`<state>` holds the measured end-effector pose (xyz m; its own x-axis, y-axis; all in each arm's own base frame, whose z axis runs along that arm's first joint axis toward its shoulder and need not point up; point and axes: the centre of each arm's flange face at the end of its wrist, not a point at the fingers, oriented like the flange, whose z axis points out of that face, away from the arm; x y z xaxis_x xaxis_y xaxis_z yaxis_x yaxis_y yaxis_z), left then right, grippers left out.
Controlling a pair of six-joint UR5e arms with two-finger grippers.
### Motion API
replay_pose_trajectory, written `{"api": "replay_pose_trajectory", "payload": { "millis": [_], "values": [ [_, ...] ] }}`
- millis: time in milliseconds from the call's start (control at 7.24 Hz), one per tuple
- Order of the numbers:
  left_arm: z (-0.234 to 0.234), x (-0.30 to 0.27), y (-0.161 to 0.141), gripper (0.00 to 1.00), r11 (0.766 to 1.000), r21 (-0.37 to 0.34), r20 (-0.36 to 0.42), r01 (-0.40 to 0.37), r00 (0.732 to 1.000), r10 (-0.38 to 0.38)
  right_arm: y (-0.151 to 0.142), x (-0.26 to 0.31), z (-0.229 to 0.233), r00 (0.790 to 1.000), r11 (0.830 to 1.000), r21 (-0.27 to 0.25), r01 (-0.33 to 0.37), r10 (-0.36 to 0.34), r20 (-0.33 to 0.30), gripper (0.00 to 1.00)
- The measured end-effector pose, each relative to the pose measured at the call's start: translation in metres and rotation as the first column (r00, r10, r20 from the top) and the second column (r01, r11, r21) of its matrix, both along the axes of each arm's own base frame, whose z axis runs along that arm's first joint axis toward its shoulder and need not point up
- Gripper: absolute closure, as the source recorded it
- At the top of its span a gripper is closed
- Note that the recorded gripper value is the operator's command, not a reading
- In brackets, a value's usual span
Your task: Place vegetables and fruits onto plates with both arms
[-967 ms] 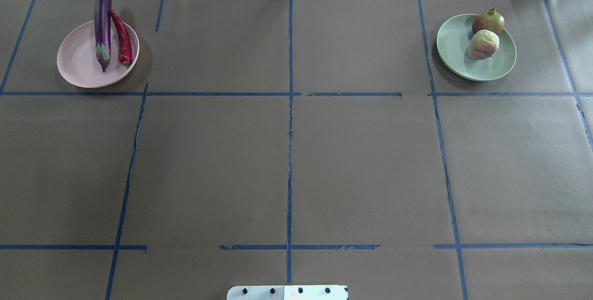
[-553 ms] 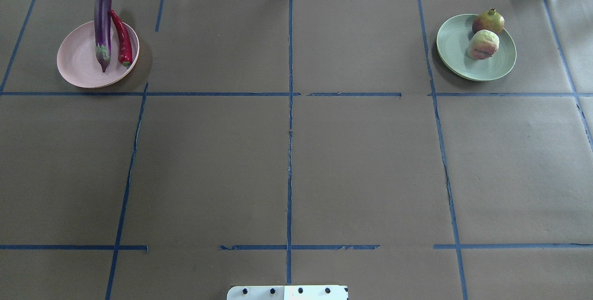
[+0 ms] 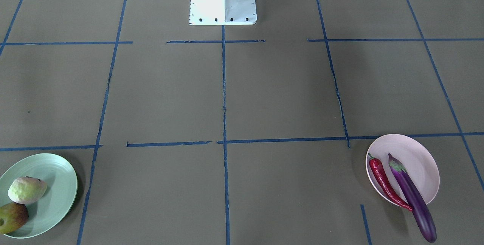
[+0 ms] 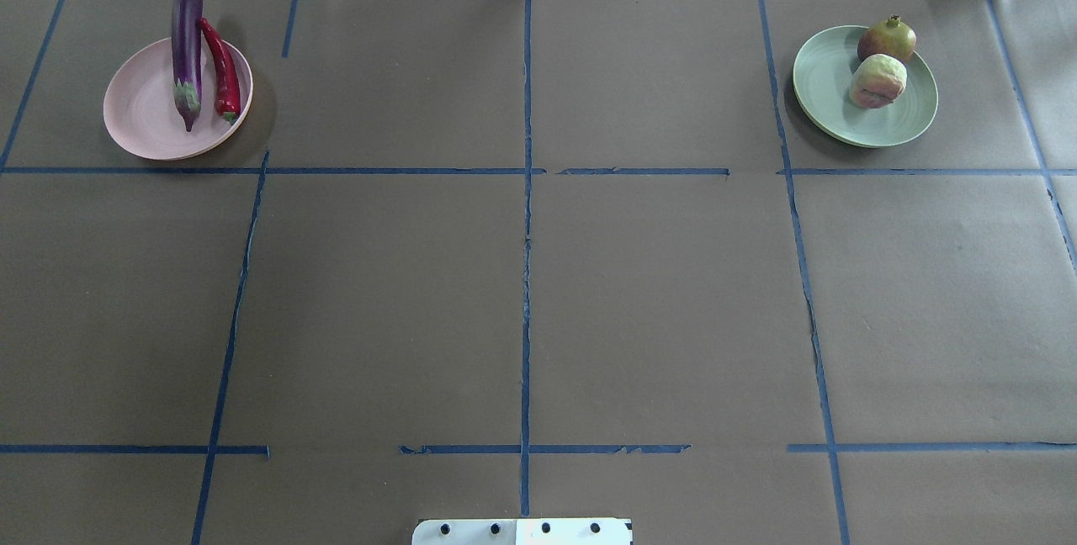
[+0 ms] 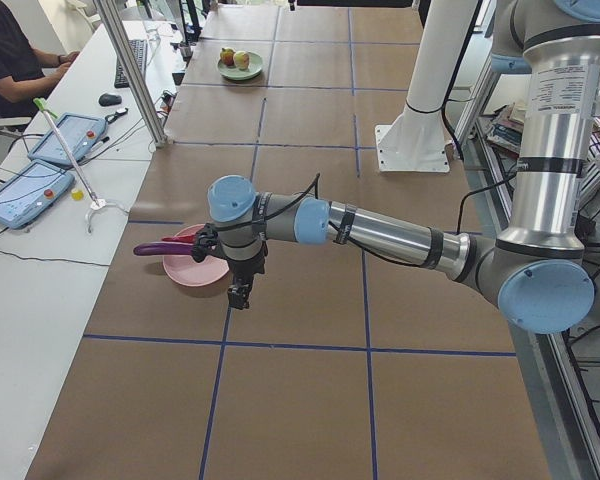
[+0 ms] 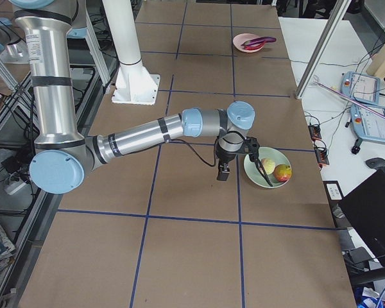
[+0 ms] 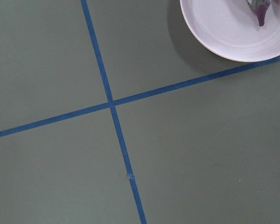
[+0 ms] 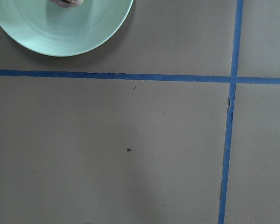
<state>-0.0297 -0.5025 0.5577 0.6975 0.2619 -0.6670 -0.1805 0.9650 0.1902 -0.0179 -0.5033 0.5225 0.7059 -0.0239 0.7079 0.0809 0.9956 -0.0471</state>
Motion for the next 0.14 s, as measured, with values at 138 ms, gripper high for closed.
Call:
{"api": "replay_pose_trajectory", "payload": {
  "millis": [138],
  "values": [
    [-0.0001, 0.0, 0.0002, 0.0, 1.0, 0.0, 0.001, 0.0, 1.0, 0.0, 0.0004, 0.0001, -0.0033, 1.0, 1.0, 0.006, -0.001, 0.001, 0.001, 0.0]
  ]
}}
